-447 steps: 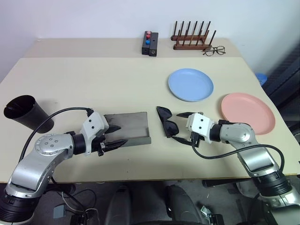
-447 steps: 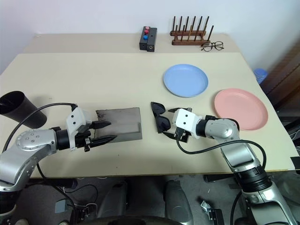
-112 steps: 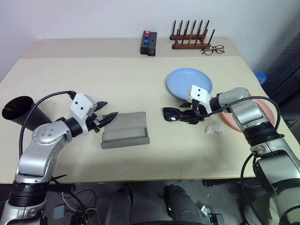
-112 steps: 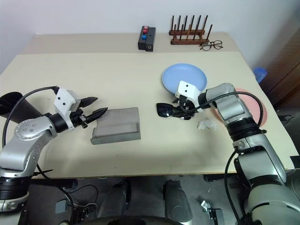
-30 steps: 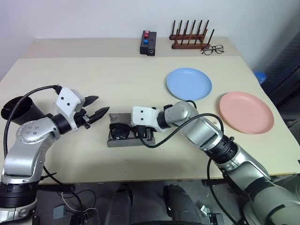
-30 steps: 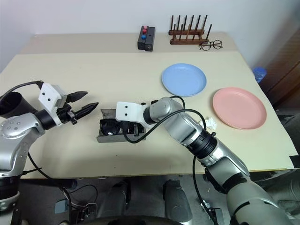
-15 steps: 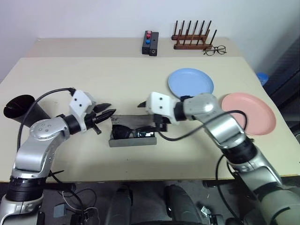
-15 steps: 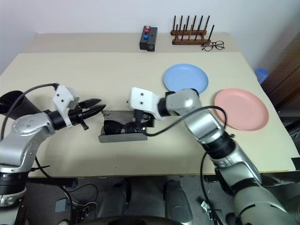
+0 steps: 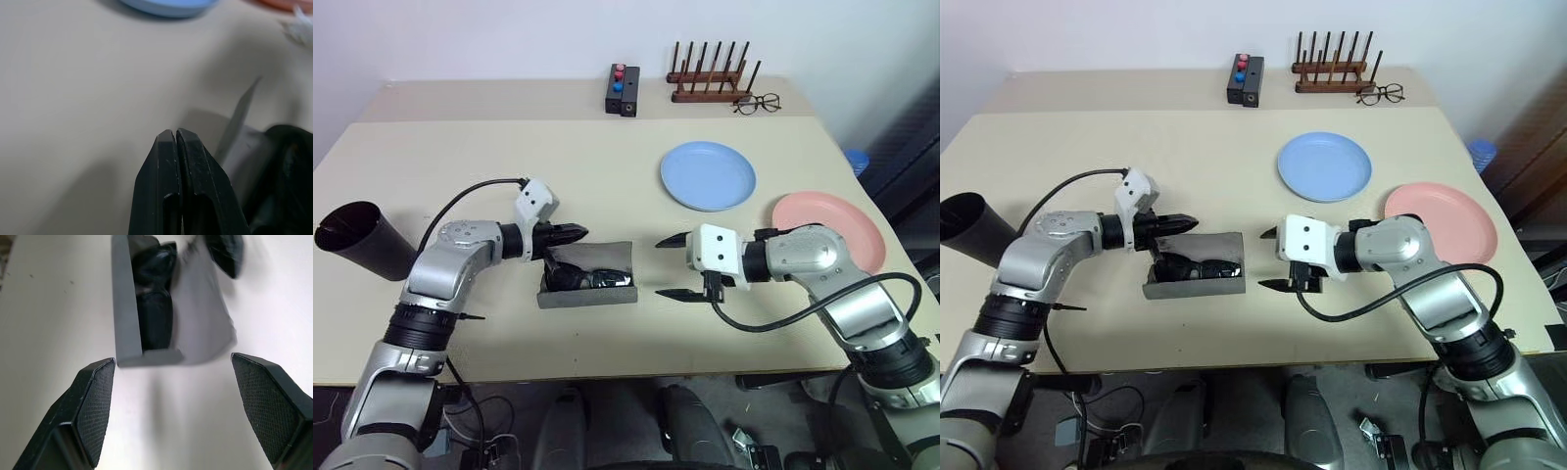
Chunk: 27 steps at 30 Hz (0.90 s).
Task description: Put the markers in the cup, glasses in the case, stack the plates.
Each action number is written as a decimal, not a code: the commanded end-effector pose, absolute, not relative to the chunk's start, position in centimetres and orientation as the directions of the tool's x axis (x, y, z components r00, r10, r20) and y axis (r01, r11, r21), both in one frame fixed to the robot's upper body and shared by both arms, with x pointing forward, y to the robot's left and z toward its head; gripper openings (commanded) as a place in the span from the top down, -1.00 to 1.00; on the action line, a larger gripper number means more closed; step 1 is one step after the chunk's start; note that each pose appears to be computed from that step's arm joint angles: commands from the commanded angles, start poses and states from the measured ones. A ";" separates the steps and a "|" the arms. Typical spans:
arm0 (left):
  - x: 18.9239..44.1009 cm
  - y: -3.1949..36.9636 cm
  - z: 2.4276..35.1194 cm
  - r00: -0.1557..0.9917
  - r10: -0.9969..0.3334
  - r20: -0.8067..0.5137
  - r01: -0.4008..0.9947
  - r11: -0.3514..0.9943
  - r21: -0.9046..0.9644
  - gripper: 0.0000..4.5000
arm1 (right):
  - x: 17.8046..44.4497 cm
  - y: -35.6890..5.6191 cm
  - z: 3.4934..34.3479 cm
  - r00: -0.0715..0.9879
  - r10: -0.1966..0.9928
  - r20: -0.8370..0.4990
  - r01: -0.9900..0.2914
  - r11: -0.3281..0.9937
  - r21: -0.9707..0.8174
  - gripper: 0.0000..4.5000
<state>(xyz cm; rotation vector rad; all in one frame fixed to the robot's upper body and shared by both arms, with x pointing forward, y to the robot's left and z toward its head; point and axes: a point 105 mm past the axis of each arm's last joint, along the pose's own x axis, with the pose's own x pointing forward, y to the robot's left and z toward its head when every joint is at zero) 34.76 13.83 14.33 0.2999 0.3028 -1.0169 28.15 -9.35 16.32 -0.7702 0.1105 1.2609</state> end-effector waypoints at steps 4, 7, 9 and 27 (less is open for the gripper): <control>31.6 13.8 13.5 0.311 -0.828 -0.466 0.942 0.332 0.039 0.98 | 27.8 -11.5 17.3 0.400 0.798 -0.452 -0.857 0.149 -0.494 -0.71; 29.9 13.8 13.7 0.251 -0.843 -0.476 0.962 0.273 0.024 0.98 | 28.2 -12.2 17.0 0.428 0.781 -0.455 -0.849 0.176 -0.498 -0.71; 28.7 14.0 13.1 0.224 -0.834 -0.505 0.969 0.247 0.021 0.98 | 28.6 -12.4 17.0 0.446 0.775 -0.447 -0.841 0.191 -0.507 -0.71; 28.2 13.8 17.1 0.527 -0.830 -0.182 0.849 0.501 0.169 0.98 | 40.2 -17.0 15.8 0.836 0.384 -0.393 -0.533 0.398 -0.746 -0.71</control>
